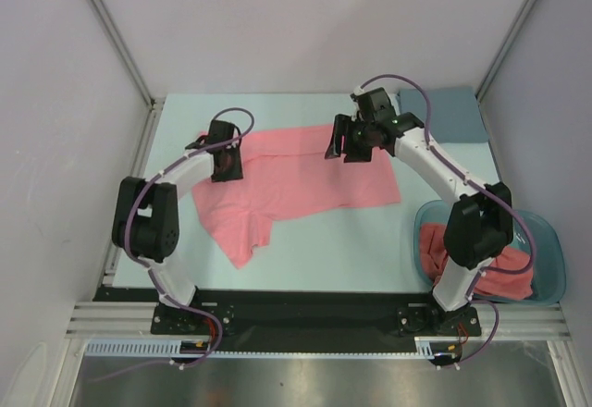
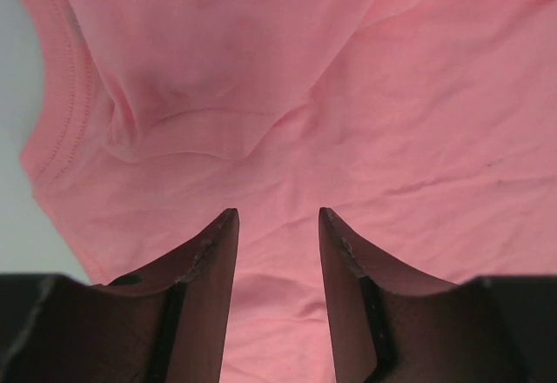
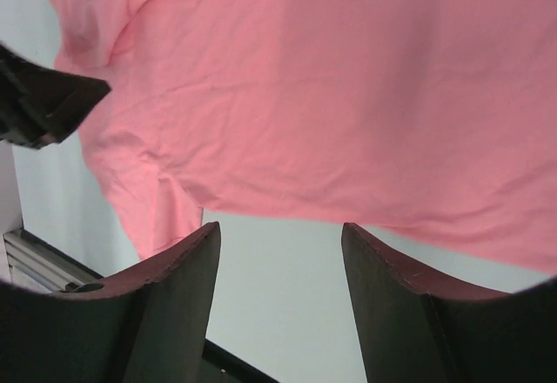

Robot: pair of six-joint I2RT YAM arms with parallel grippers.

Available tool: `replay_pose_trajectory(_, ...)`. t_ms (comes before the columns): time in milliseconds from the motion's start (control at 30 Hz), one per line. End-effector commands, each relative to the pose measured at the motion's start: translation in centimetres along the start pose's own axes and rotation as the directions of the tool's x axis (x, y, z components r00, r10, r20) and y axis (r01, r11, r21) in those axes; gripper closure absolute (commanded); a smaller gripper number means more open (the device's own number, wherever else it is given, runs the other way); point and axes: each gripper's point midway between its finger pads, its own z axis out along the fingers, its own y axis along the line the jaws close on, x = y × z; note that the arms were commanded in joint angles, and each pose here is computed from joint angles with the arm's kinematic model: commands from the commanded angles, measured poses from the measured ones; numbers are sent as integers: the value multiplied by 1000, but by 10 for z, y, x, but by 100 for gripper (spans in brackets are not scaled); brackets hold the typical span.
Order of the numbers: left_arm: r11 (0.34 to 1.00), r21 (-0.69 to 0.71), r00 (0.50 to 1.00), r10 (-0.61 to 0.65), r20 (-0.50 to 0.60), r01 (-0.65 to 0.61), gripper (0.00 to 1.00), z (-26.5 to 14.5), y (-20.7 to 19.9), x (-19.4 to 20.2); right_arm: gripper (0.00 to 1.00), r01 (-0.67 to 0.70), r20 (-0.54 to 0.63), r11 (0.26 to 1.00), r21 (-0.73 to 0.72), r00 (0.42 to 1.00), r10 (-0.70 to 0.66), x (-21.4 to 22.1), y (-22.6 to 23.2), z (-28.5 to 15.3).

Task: Fold and stack the t-shirts
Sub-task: Fold the tshirt

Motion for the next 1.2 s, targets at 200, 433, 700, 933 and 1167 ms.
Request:
replay_pose_trajectory(200, 998, -25, 997, 63, 37, -62, 53, 26, -7, -38, 37, 35, 96, 999, 6, 995, -36, -17, 5, -42)
replay_pose_trajectory(433, 994, -56, 996, 91, 12, -90, 55, 39, -4, -41, 37, 7, 90, 1000, 29, 996, -10, -16, -5, -37)
replay_pose_trajectory(700, 994, -81, 997, 76, -11, -77, 57, 47, -3, -44, 36, -19, 77, 1000, 1, 997, 19, -13, -4, -32)
replay_pose_trajectory(933, 995, -79, 998, 66, -4, -66, 74, 46, -7, -58, 36, -22, 73, 1000, -2, 997, 22, -12, -5, -32)
replay_pose_trajectory(1167, 988, -135, 997, 77, 23, -73, 99, 43, -1, -77, 36, -33, 57, 999, 13, 998, 33, -7, -13, -35)
